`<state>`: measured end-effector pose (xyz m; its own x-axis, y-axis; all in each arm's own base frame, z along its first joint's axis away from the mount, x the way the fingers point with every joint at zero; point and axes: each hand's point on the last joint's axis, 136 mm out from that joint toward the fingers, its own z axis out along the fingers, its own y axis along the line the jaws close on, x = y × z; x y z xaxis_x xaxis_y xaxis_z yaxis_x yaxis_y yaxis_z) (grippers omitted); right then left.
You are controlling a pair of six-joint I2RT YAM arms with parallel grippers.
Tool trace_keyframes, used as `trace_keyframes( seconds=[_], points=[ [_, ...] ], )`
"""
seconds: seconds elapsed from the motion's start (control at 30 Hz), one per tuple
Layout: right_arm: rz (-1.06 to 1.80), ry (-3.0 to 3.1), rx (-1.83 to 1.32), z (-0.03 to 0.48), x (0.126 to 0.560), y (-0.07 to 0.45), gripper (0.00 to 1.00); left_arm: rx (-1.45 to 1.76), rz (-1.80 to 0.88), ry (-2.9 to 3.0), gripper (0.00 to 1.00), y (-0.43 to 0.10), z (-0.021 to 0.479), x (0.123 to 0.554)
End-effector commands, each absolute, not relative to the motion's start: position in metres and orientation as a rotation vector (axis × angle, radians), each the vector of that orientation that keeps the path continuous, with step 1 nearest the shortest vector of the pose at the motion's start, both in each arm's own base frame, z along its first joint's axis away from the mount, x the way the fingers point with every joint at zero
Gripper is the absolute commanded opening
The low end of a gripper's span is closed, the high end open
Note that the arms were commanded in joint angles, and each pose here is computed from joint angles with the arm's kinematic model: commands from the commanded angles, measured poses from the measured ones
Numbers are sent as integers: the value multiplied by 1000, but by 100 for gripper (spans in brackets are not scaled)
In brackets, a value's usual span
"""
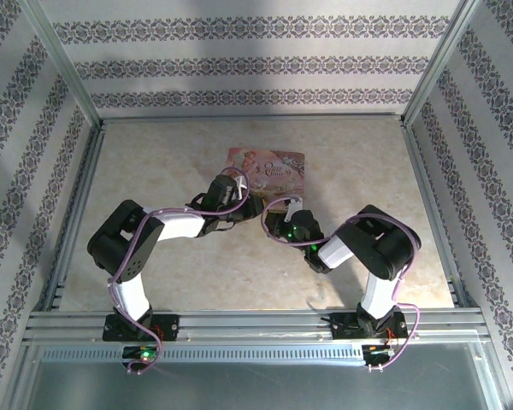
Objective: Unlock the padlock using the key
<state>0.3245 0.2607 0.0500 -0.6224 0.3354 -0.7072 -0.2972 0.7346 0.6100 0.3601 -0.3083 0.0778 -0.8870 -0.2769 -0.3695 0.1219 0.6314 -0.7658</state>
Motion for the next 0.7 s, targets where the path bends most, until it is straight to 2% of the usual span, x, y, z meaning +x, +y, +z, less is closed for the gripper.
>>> trace_keyframes(
  seconds=[0.0, 0.1, 0.67],
  points=[
    [984, 2007, 97, 54, 322, 268, 0, -69, -1316, 2344, 19, -330, 92, 352],
    [1016, 2002, 150, 48, 320, 267, 0, -75, -1312, 2346, 21, -328, 90, 351],
    [1047, 2015, 193, 39, 316, 267, 0, -105, -1230, 2298, 55, -292, 116, 349]
  ],
)
